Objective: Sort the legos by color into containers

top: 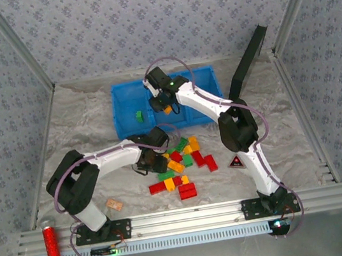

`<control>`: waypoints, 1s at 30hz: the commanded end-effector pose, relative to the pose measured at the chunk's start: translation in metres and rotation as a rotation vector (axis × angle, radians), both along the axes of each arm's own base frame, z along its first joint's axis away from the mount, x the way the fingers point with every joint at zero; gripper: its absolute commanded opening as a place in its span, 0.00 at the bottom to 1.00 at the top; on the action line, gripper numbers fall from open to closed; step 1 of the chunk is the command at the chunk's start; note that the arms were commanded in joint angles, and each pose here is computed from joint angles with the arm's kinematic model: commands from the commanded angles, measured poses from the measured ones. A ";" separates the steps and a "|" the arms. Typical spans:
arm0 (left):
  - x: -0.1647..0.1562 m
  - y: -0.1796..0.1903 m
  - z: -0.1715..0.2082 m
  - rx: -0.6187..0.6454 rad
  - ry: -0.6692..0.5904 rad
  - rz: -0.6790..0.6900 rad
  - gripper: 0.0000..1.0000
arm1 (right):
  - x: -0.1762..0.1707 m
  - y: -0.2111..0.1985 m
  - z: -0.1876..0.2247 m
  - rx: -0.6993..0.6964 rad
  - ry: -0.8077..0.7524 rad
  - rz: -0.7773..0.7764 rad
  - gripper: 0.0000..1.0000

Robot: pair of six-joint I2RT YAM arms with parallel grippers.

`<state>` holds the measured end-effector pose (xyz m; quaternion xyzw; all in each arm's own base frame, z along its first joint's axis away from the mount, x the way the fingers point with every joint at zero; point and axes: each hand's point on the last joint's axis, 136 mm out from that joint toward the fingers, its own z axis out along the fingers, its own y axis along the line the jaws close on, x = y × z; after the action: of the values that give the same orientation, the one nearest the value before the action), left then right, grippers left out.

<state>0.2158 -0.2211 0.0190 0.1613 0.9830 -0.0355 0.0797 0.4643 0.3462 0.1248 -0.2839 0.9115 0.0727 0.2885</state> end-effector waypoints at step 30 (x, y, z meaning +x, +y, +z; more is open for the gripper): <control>-0.007 0.025 0.057 0.026 -0.055 -0.012 0.21 | -0.068 -0.102 0.076 0.065 -0.013 -0.167 0.59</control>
<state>0.2058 -0.2018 0.0435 0.1621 0.9829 -0.0256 0.0840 0.4158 0.2650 0.1935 -0.2267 0.9194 0.0801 0.3113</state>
